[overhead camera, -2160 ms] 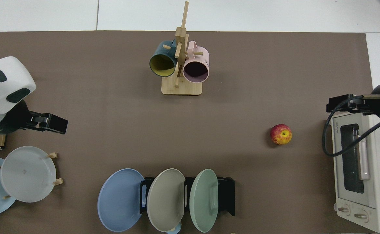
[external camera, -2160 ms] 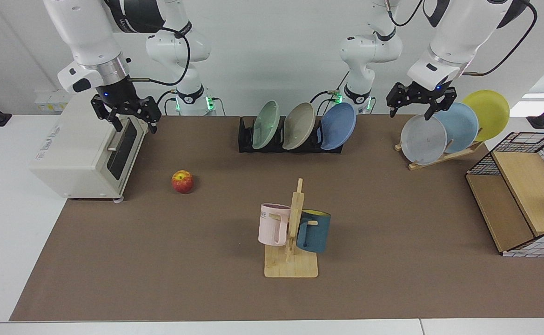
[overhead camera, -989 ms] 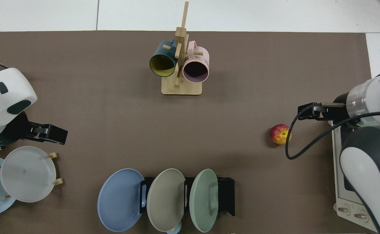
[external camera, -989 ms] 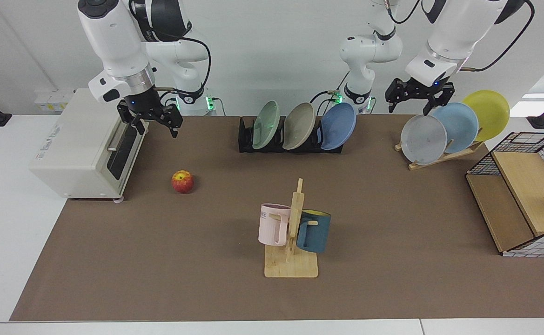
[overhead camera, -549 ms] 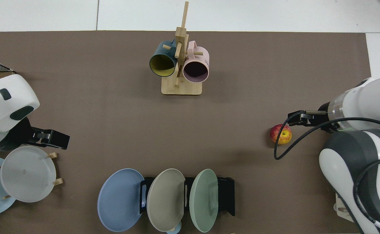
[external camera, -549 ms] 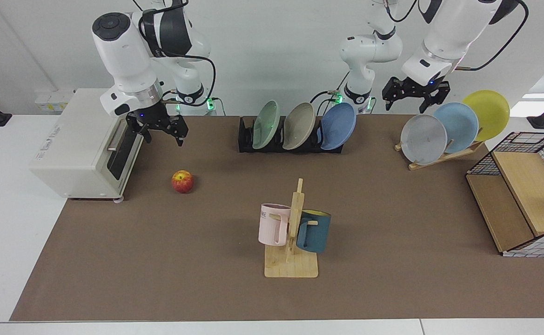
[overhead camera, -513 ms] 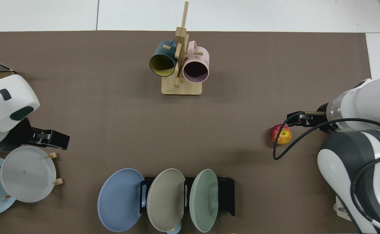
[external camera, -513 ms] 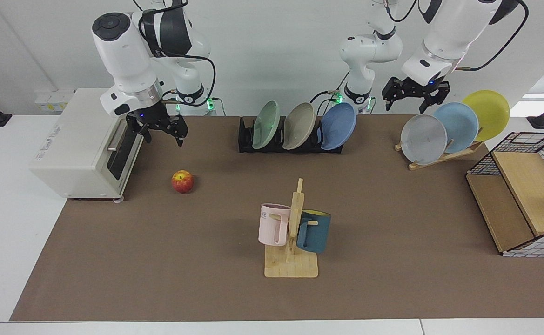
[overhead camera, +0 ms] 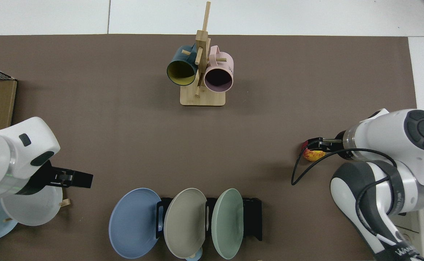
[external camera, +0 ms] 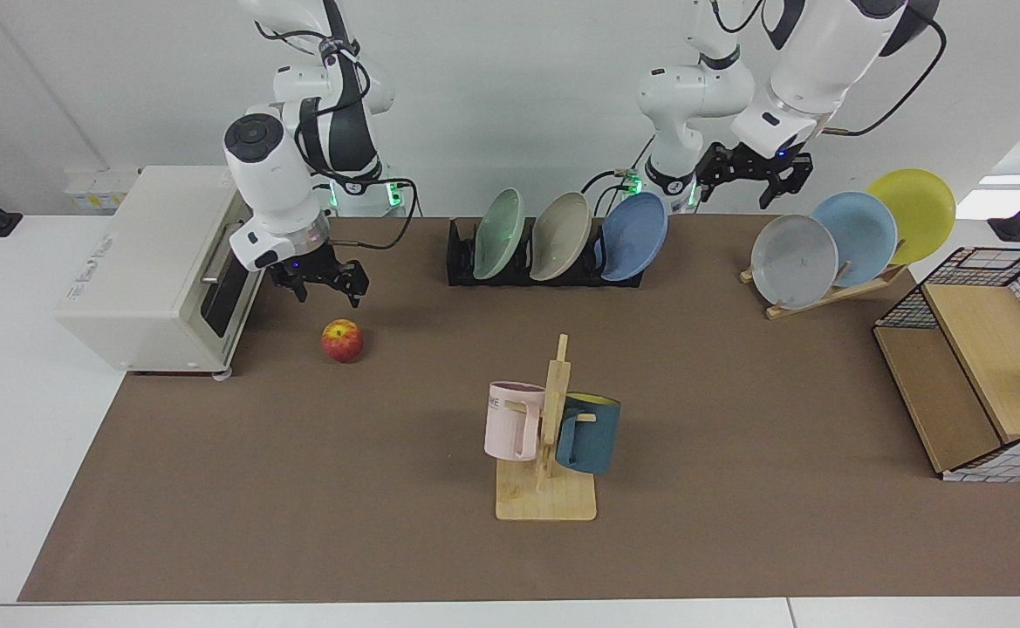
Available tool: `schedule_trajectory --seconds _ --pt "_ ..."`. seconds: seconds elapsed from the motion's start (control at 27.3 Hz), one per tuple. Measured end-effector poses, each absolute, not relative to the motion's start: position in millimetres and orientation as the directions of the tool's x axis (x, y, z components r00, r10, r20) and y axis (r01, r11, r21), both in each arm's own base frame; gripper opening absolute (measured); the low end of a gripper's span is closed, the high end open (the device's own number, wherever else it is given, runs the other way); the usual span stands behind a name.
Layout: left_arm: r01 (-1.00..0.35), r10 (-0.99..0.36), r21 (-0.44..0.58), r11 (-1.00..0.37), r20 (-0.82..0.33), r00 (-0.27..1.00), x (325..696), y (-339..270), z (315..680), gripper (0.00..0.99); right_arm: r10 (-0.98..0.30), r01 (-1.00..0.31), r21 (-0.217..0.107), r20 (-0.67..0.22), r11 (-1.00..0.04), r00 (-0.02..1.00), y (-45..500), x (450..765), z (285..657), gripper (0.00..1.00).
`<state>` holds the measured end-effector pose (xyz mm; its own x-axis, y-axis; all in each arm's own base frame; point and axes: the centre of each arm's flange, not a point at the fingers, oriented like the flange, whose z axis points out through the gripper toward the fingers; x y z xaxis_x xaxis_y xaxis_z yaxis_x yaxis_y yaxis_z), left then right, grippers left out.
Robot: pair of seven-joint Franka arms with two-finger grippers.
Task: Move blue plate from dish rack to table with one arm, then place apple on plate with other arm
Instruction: 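Reach the left gripper to the blue plate in the dish rack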
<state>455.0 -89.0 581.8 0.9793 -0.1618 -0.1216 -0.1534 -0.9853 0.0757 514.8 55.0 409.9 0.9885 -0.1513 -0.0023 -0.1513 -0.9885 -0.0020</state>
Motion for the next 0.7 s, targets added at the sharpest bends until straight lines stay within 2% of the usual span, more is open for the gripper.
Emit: schedule_trajectory --seconds 0.33,0.7 --pt "-0.194 -0.202 0.067 -0.979 -0.153 0.967 411.9 -114.6 512.7 0.991 -0.151 -0.151 -0.011 0.021 -0.988 0.988 54.9 518.1 371.9 1.00" --pt "-0.176 -0.198 0.130 -0.976 -0.189 0.962 379.8 -124.5 456.4 0.991 -0.135 -0.135 0.003 0.021 -0.991 0.991 55.1 526.9 340.0 1.00"
